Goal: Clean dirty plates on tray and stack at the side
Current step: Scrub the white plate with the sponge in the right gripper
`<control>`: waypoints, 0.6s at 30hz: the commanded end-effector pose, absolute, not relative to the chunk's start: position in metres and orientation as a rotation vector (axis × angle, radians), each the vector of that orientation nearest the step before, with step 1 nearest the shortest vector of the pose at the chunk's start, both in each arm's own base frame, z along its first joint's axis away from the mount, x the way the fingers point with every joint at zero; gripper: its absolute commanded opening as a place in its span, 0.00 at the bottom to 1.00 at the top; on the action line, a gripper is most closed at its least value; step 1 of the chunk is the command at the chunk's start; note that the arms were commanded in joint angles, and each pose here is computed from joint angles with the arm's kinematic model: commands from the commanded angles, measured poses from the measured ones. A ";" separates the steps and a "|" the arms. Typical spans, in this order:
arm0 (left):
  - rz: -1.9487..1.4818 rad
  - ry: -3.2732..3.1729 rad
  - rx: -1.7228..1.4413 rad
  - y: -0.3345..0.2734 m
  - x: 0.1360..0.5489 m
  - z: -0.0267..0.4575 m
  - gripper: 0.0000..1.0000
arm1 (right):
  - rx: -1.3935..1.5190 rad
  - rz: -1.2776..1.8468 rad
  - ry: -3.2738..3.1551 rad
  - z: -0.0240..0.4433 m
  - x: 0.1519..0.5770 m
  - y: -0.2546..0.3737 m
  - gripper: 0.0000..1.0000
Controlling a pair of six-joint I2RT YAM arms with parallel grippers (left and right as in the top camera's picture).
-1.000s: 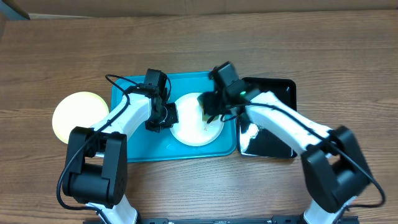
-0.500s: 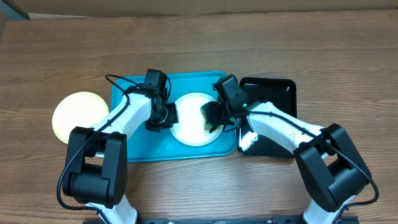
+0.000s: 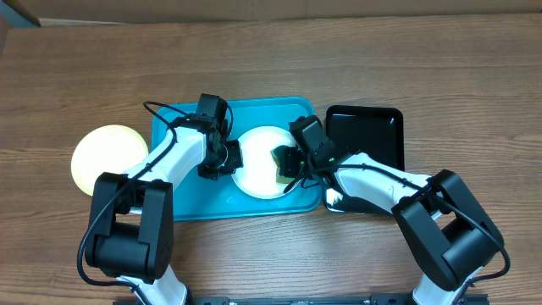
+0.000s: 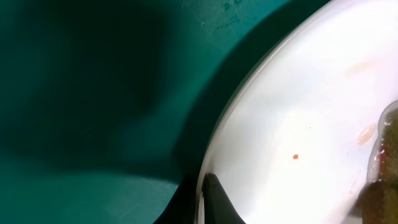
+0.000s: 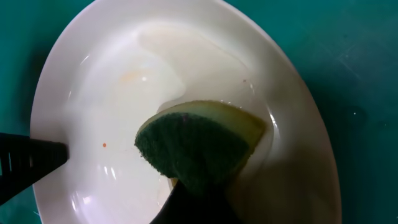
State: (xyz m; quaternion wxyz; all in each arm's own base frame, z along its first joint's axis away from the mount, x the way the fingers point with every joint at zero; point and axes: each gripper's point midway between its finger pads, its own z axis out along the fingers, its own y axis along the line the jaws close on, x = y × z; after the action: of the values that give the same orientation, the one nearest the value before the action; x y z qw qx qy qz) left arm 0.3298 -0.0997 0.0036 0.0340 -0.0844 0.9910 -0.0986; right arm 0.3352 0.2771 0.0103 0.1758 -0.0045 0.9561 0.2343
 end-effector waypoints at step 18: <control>-0.223 3.102 -0.266 -0.092 0.316 -0.016 0.04 | 0.153 0.657 2.698 0.006 0.316 0.298 0.04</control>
State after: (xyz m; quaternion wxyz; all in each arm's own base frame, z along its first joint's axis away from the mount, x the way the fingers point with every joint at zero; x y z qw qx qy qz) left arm 0.3300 -0.0997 0.0036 0.0344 -0.0844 0.9910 -0.0985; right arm 0.3213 0.3010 0.0112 0.1857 0.0256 0.9532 0.2373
